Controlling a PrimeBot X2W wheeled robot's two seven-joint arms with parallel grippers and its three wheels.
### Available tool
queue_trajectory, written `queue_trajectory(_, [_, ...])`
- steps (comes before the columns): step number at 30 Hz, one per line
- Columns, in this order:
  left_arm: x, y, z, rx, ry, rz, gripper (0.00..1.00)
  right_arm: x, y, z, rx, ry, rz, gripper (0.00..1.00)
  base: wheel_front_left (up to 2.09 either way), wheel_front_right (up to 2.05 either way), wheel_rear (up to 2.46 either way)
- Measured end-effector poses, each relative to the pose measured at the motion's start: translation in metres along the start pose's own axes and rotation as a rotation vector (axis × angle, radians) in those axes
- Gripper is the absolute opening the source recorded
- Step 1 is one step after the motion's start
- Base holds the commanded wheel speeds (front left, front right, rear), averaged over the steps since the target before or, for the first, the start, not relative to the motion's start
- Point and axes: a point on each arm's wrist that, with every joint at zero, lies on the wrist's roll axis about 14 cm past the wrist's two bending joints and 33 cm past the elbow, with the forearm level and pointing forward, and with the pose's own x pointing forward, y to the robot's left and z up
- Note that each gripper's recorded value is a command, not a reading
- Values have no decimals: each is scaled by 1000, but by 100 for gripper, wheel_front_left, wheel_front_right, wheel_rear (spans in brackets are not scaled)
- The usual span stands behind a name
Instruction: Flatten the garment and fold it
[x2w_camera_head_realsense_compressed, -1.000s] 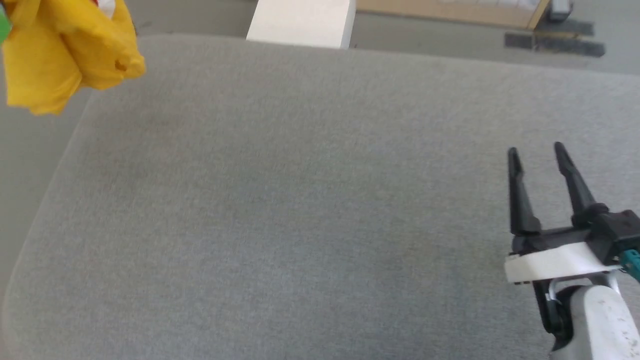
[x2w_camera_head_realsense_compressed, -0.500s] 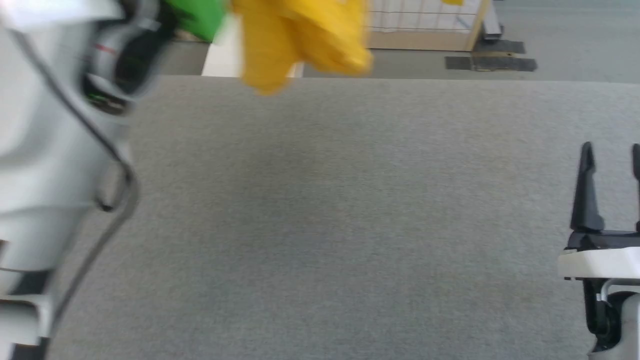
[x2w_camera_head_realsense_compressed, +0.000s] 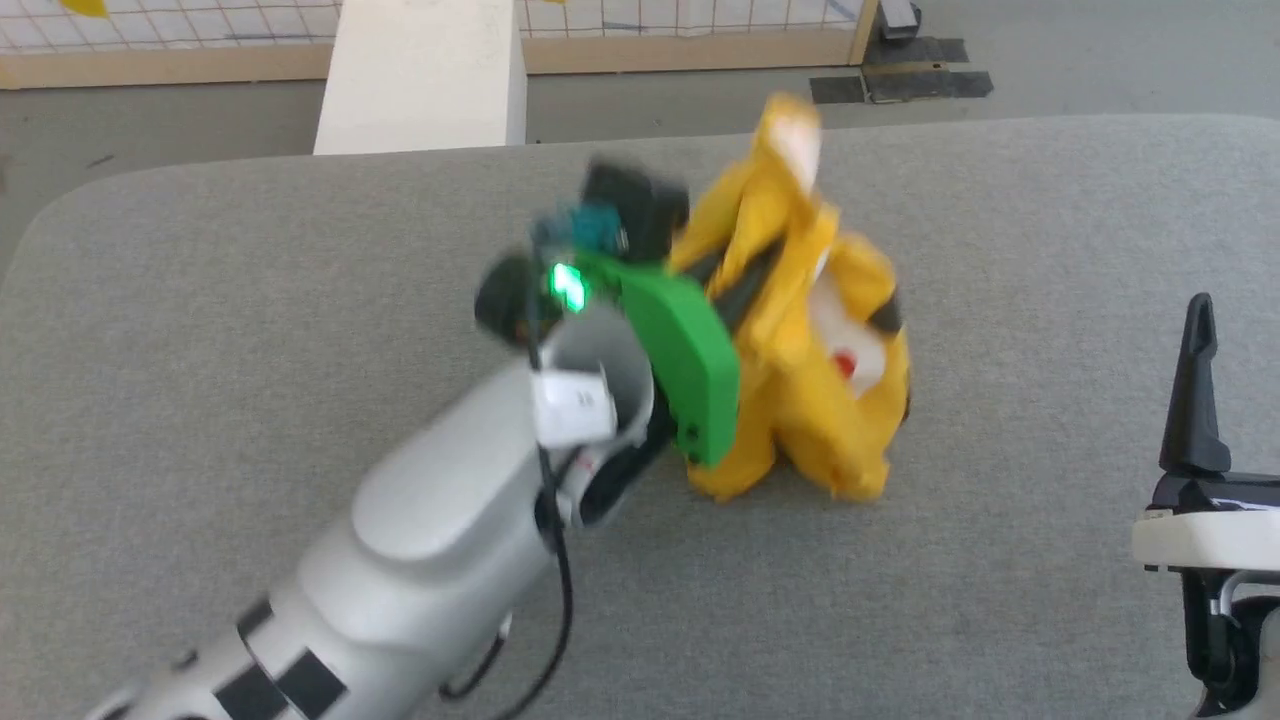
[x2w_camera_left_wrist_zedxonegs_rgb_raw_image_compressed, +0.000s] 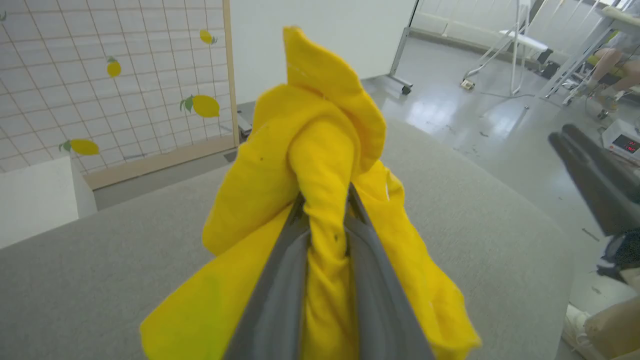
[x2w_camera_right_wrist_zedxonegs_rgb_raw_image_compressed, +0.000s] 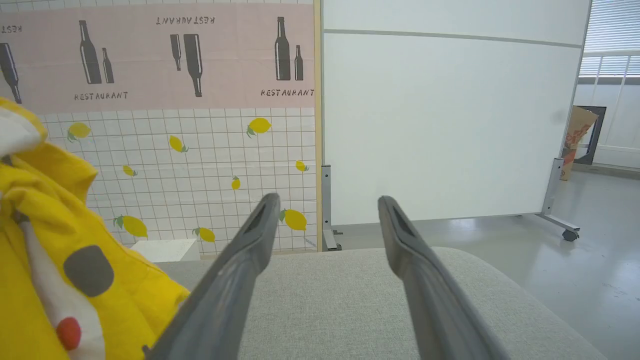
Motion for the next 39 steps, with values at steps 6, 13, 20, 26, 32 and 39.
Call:
queue_trajectory(6, [-18, 16, -129, -100, 325, 95, 0, -3, -1, -5, -1, 17, 0, 100, 0, 0, 0])
queue_trajectory(13, [-16, 22, -114, -157, 195, 129, 100, -3, 7, -8, 7, 28, 19, 100, 0, 0, 0])
queue_trajectory(20, [-56, 65, -8, -57, -246, 281, 100, -12, 20, -9, 27, 41, 59, 100, 0, 0, 0])
queue_trajectory(26, [-134, 110, -1, 70, -344, 528, 100, -15, 36, -12, 43, 53, 104, 100, 0, 0, 0])
queue_trajectory(32, [-193, 117, -4, 96, -415, 677, 100, -16, 42, -21, 46, 78, 122, 100, 0, 0, 0])
queue_trajectory(39, [-230, 116, -26, 105, -410, 784, 100, -15, 49, -37, 48, 123, 136, 100, 0, 0, 0])
